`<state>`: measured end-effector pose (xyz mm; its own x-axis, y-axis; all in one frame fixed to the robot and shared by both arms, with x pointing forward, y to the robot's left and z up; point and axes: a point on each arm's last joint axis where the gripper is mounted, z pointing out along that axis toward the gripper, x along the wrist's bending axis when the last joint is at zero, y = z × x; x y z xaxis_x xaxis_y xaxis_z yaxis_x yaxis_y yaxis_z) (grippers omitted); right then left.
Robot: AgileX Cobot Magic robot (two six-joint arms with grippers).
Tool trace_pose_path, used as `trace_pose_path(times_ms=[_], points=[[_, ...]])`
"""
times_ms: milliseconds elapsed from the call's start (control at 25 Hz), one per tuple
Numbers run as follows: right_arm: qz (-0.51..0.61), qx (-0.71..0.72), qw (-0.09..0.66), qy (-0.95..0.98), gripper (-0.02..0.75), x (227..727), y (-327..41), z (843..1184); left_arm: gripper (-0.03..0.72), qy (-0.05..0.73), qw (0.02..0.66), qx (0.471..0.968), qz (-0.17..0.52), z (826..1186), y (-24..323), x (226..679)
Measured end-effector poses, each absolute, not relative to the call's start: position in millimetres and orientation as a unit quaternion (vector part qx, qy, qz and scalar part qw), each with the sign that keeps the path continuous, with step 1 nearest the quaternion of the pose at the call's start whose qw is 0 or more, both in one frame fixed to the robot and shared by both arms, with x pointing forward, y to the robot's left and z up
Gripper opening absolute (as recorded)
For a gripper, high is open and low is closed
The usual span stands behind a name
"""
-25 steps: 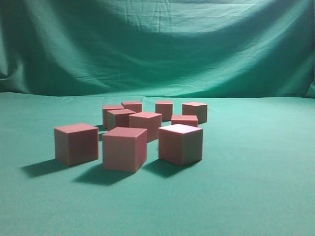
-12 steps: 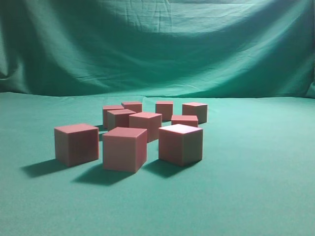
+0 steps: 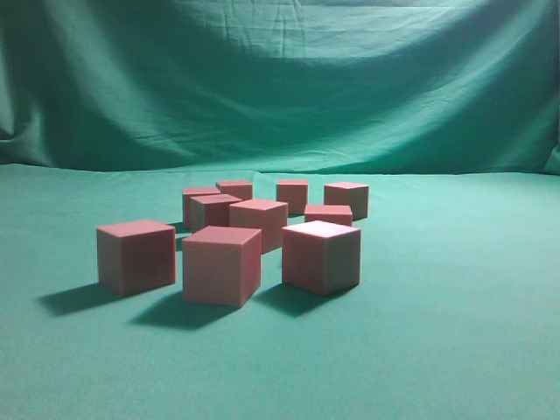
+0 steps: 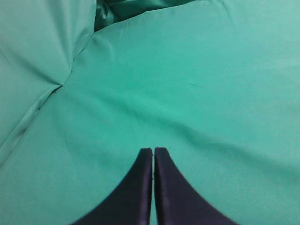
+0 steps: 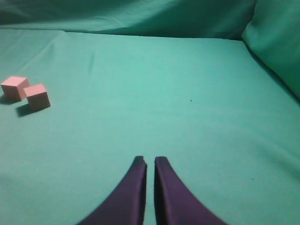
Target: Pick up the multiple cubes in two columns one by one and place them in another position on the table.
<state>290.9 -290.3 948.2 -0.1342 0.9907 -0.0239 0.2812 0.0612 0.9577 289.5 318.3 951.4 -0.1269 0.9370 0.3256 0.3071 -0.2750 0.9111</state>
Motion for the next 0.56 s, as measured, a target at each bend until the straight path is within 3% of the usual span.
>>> trace_pose_path(times_ms=[560], points=[[0.439, 0.523, 0.397, 0.613, 0.048, 290.6, -290.1, 946.5, 0.0, 0.526, 0.294, 0.592, 0.536, 951.4, 318.3, 289.5]])
